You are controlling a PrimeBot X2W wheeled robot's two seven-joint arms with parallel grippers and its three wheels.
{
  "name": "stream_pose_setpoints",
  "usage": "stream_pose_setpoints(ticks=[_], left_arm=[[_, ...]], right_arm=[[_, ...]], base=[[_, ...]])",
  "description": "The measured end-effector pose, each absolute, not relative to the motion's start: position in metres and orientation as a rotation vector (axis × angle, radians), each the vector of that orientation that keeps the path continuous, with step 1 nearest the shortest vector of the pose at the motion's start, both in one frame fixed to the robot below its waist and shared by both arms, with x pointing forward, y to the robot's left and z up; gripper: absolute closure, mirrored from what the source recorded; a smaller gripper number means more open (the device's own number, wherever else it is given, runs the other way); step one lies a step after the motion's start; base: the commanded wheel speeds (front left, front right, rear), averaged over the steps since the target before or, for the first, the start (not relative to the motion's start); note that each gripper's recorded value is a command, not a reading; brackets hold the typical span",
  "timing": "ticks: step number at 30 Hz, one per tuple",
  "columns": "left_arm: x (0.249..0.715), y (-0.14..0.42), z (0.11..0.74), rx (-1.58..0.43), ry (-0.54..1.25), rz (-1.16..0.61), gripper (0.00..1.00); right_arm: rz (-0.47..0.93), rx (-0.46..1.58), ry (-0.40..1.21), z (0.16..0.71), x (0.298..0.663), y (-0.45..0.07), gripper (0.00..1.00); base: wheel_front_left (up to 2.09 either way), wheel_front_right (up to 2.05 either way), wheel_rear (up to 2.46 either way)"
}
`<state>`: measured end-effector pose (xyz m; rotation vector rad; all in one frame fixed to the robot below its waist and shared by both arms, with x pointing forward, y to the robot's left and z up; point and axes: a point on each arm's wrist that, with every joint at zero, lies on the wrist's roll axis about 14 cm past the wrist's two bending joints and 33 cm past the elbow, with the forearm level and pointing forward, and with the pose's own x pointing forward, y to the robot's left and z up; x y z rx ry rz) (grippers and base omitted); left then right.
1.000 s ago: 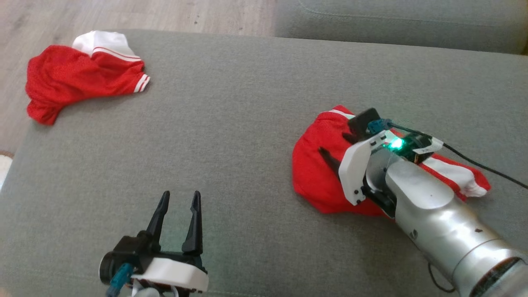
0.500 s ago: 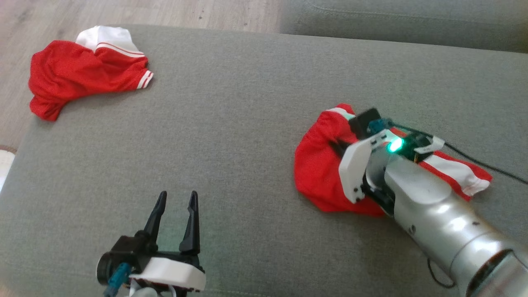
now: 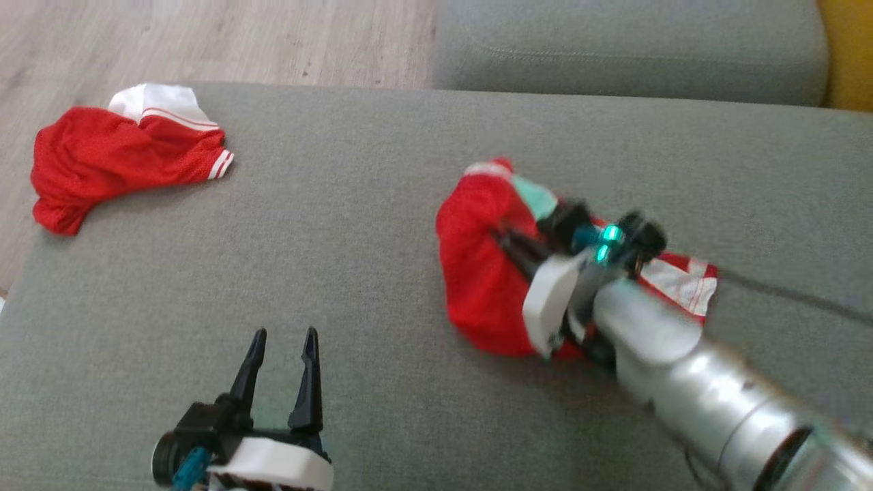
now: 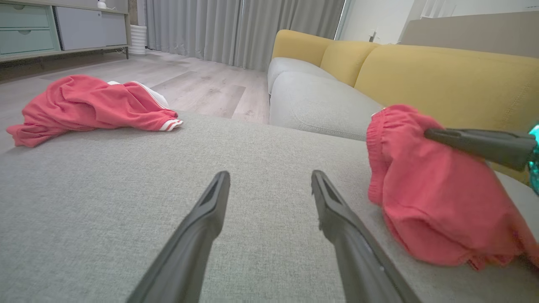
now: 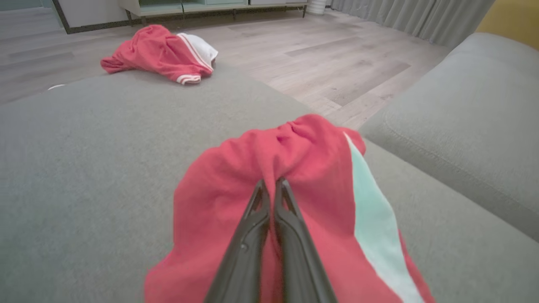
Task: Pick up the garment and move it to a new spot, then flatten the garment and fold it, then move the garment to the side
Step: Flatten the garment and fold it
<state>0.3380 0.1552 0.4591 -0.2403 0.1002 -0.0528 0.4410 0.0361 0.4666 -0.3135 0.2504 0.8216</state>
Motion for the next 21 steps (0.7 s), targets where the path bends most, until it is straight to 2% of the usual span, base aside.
stream_pose_setpoints(ticks=[10, 19, 20, 21], left_arm=[[0.33, 0.152, 0.464, -0.243, 0.083, -0.062, 0.0], [0.325, 0.149, 0.461, -0.243, 0.093, -0.065, 0.0], [0.325, 0.149, 0.461, -0.243, 0.092, -0.066, 0.0], [0.325, 0.148, 0.461, -0.243, 0.091, -0.066, 0.0]], right_arm=[[0.893, -0.211, 0.37, 0.405, 0.355, 0.041, 1.0], [0.933, -0.171, 0.378, 0.396, 0.32, 0.049, 1.0], [0.932, -0.166, 0.376, 0.397, 0.319, 0.049, 0.85], [0.929, -0.158, 0.374, 0.398, 0.318, 0.05, 0.51]], base=[[0.0, 0.0, 0.0], [0.0, 0.0, 0.0], [0.0, 0.0, 0.0], [0.0, 0.0, 0.0]])
